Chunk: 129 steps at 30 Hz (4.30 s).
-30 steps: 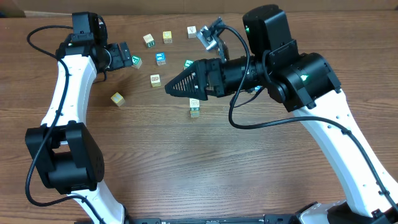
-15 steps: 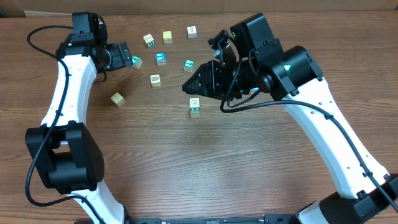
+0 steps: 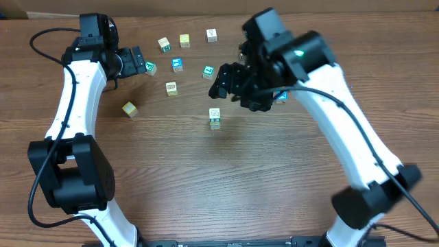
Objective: Form a tower
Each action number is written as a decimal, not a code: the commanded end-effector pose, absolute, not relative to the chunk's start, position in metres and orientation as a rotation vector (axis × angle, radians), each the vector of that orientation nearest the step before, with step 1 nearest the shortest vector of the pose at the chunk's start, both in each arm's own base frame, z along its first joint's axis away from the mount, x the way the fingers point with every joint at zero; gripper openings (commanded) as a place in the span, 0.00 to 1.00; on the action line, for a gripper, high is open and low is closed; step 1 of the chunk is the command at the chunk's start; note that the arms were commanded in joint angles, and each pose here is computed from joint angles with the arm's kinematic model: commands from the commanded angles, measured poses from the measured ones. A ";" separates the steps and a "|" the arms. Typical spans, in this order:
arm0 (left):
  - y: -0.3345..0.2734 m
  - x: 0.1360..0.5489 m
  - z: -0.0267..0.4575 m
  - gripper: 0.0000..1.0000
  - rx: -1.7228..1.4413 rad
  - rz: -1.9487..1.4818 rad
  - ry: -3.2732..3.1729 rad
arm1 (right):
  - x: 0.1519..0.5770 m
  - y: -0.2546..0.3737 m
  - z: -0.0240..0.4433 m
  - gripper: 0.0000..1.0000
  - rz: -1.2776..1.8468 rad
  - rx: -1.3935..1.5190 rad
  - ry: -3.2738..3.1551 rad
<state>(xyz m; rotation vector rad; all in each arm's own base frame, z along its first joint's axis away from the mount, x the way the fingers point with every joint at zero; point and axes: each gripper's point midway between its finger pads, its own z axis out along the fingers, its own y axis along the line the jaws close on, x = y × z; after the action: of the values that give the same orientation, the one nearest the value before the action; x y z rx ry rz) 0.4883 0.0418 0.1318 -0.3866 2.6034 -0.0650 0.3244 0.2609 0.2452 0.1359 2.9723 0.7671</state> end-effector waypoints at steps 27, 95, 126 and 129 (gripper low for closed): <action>0.041 0.488 0.145 0.99 -0.390 -0.070 2.572 | 0.355 0.312 0.172 1.00 0.271 -0.285 2.847; 0.041 0.488 0.145 1.00 -0.390 -0.070 2.572 | 0.368 0.288 0.035 1.00 -0.105 -0.037 2.976; 0.041 0.488 0.145 1.00 -0.390 -0.070 2.572 | 0.363 0.297 0.023 0.71 -0.031 -0.120 3.005; 0.041 0.488 0.145 1.00 -0.390 -0.070 2.572 | 0.361 0.294 0.018 0.70 -0.050 -0.121 3.008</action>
<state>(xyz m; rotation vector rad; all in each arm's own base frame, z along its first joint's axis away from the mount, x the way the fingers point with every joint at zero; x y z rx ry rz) 0.4883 0.0418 0.1318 -0.3866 2.6034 -0.0650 0.3637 0.2994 0.0281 -0.1138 2.9998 -0.0082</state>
